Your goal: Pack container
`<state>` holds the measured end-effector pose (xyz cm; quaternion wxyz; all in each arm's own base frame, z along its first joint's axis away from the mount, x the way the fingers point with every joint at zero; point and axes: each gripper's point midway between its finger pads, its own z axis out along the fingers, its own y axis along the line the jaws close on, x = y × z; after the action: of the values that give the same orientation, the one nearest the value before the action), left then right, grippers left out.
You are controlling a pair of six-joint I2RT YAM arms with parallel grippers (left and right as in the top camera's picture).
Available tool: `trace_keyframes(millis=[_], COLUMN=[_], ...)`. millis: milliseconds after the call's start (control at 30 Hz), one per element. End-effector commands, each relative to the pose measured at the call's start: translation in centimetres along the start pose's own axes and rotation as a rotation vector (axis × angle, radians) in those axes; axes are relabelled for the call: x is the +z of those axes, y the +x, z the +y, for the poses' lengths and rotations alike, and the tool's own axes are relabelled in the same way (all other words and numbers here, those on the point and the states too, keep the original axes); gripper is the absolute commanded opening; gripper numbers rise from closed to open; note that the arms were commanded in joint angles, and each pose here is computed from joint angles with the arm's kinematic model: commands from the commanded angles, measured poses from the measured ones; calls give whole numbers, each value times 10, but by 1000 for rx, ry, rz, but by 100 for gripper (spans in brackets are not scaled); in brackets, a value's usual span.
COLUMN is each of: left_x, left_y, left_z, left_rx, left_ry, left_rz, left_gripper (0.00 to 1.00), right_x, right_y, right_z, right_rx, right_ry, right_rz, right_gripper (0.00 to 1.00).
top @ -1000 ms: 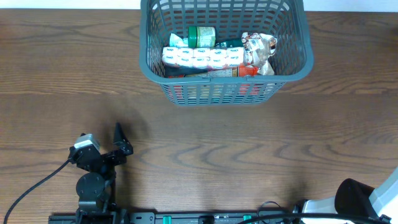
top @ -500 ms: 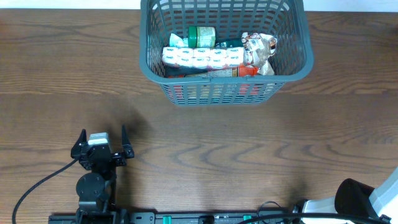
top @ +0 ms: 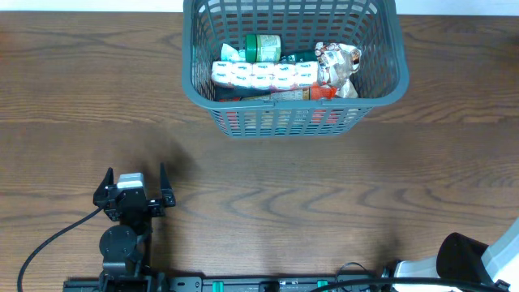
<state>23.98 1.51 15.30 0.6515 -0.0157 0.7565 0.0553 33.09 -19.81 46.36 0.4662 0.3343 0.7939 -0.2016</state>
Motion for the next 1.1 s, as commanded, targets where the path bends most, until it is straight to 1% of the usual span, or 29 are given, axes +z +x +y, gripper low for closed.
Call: trace_keyframes(millis=[0, 233, 333, 533, 700, 767, 900, 1067], left_x=[3, 3, 3, 3, 3, 3, 3, 3], left_y=[15, 15, 15, 15, 15, 15, 15, 15], left_z=[0, 0, 0, 0, 0, 0, 0, 0], left_rx=[21, 21, 21, 21, 21, 21, 21, 21], left_ry=[-2, -2, -2, -2, -2, -2, -2, -2], left_rz=[32, 32, 32, 32, 32, 32, 32, 32], left_gripper=[99, 98, 99, 99, 99, 98, 99, 99], right_x=[0, 1, -14, -83, -155, -181, -210, -213], right_y=[0, 0, -4, -16, -9, -12, 7, 46], right_z=[-2, -1, -4, 0, 15, 8, 0, -12], right_rx=[16, 14, 24, 38, 19, 41, 53, 69], right_ry=[8, 8, -3, -107, -292, -331, -443, -496], right_rz=[-1, 2, -28, -147, -237, -308, -353, -388], right_gripper=[99, 99, 99, 99, 99, 99, 99, 99])
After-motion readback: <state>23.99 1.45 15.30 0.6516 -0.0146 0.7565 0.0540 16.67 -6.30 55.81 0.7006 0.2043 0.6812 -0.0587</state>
